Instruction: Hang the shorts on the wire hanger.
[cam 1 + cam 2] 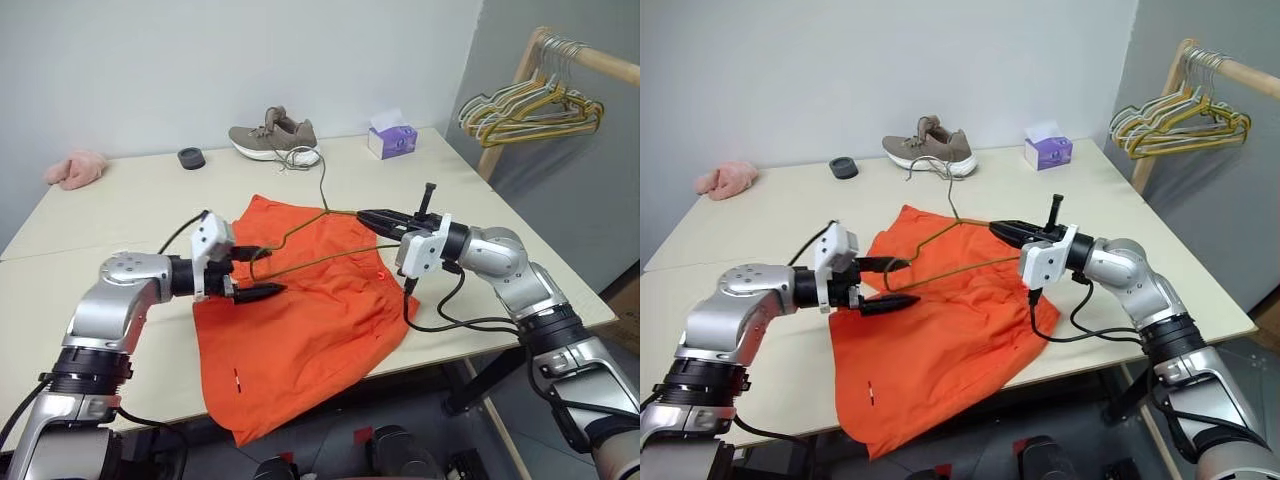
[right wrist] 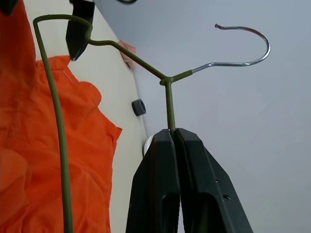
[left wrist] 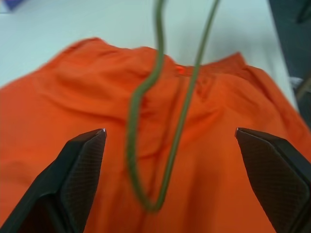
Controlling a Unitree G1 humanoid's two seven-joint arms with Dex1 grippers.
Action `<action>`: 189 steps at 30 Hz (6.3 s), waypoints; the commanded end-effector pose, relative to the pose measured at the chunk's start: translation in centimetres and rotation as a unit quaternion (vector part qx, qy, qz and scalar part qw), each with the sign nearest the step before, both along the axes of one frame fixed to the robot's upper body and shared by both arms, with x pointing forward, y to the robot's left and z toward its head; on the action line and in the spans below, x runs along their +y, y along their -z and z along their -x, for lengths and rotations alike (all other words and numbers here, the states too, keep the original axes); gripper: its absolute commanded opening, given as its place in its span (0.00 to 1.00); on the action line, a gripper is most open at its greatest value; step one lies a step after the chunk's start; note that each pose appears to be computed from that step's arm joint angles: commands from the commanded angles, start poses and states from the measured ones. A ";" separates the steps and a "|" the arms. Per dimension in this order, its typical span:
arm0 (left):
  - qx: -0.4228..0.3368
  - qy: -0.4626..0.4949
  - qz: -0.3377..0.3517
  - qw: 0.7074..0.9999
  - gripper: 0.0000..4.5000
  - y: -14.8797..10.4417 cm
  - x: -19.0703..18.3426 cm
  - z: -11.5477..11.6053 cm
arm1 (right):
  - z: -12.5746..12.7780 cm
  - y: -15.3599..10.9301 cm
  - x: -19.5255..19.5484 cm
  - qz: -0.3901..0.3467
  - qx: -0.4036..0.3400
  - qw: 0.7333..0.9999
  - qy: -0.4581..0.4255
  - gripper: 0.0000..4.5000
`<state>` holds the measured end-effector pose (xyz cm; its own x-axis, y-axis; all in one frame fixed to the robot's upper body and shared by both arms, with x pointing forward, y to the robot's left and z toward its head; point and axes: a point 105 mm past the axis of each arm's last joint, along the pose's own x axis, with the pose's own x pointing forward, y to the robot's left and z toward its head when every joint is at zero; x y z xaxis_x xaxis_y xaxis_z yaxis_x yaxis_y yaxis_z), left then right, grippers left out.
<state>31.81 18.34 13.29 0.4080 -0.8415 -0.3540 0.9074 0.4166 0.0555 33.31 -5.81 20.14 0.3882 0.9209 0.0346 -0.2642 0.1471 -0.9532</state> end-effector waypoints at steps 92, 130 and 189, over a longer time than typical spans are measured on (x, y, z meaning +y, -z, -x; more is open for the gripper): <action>-0.036 -0.152 0.061 0.986 0.68 2.1 4.0 2.9 | 1.8 9.4 -16.0 0.020 0.622 0.720 0.307 0.00; -0.086 -0.036 0.047 0.995 0.68 0.4 -0.1 3.8 | 6.0 12.0 -14.5 -0.068 0.798 0.511 0.311 0.00; -0.237 0.034 -0.093 0.967 0.99 -5.5 2.0 -2.2 | 0.7 6.6 -2.2 0.137 0.368 0.904 0.172 0.00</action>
